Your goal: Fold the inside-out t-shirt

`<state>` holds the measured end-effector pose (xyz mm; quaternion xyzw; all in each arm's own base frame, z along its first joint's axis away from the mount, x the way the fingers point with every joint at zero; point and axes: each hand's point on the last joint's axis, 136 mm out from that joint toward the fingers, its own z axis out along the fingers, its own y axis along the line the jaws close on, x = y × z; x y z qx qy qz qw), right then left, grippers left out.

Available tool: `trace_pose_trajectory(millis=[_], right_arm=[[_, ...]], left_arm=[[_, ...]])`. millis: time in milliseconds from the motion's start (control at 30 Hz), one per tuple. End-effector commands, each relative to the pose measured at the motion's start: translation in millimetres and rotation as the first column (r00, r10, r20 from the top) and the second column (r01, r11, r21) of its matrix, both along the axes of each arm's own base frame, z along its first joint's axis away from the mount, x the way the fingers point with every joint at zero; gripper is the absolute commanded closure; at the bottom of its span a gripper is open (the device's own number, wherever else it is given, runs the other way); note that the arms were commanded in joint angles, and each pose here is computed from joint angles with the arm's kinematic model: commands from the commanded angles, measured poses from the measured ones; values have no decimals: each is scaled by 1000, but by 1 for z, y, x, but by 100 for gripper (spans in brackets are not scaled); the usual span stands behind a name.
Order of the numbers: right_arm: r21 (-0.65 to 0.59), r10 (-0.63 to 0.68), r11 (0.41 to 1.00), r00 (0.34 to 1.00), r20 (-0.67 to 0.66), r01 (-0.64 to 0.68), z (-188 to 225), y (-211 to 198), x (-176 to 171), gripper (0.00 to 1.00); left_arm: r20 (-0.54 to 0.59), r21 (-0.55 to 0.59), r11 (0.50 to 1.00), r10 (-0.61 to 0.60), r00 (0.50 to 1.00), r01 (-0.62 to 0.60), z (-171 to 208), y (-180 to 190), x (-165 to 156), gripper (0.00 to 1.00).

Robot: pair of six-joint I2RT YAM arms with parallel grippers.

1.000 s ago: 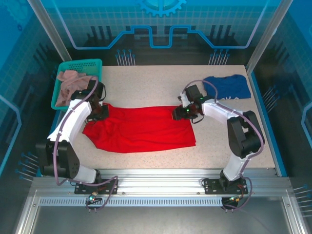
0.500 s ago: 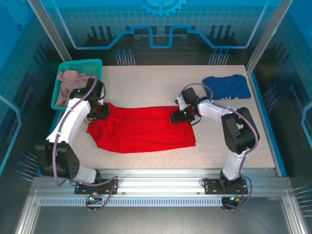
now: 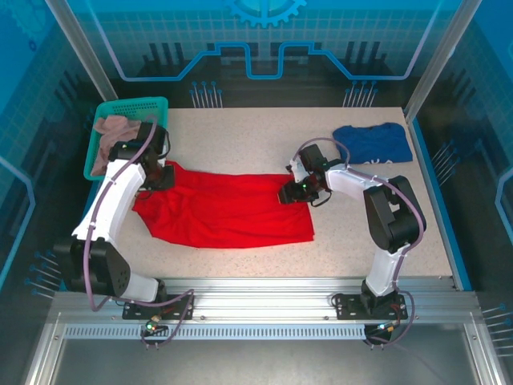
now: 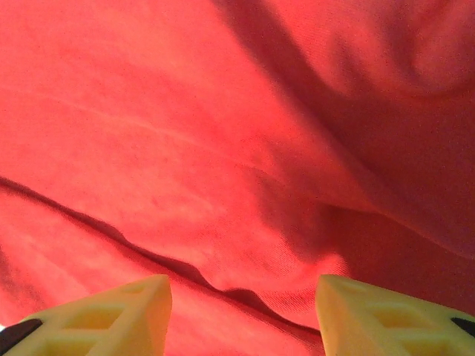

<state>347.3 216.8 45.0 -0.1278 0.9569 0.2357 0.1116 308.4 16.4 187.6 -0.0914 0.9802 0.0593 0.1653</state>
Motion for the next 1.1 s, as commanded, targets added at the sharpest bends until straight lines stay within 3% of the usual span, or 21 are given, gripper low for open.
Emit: trace_pose_trajectory(millis=[0,233,633,1067], right_arm=[[59,25,998,1000,14,-26,18,5,-2,45],[101,43,994,999,-11,-42,11,22,1,46],[36,29,999,997,-66,-26,-21,14,1,51],[17,21,1000,997,-76,-20,-29,9,-1,52]], left_arm=[[37,49,999,-3,999,1,21,10,1,100],[9,-4,1000,-9,1000,9,7,1,4,100],[14,-142,990,-20,1000,22,6,-23,2,100],[1,-403,912,-76,997,71,5,-91,3,100]])
